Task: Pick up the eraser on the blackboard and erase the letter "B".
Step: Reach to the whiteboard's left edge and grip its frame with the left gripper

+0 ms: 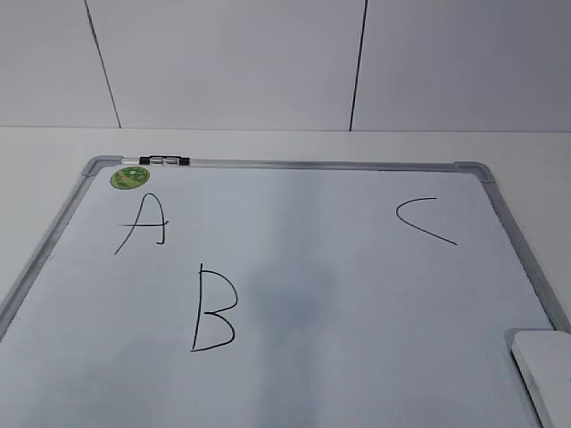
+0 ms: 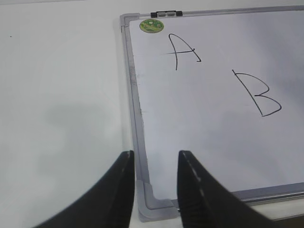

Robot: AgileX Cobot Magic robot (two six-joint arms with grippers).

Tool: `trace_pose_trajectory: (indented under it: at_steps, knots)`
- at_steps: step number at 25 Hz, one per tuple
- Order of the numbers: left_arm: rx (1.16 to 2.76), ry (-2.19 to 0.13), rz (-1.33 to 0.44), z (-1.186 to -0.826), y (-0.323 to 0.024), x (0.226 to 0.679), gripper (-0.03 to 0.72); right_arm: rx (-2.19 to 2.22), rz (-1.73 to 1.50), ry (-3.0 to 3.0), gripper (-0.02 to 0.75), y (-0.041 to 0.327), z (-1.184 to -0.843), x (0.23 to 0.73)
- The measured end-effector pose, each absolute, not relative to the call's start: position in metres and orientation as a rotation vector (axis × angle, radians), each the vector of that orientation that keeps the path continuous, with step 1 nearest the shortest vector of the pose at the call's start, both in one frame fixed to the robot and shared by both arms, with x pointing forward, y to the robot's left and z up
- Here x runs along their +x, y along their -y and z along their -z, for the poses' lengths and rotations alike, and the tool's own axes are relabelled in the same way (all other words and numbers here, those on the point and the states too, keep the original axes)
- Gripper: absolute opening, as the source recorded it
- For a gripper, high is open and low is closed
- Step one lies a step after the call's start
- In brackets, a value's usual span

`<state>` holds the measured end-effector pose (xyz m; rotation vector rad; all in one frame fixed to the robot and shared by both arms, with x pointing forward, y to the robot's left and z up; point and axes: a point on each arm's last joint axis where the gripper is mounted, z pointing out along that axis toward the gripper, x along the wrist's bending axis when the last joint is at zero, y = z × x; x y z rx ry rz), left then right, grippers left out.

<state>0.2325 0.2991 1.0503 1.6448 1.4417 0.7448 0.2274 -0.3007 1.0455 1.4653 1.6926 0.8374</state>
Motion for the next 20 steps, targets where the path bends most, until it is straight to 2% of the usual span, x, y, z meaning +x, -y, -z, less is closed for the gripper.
trace_pose_trajectory:
  at_steps: [11, 20]
  knots:
    - [1.645, -1.442, -0.745, -1.050, -0.299, 0.232, 0.235, 1.463, -0.832, -1.689, 0.574, 0.301, -1.046, 0.227]
    - [1.647, -1.445, -0.759, -1.050, -0.300, 0.233, 0.236, 1.612, -0.829, -1.689, 0.574, 0.301, -1.075, 0.235]
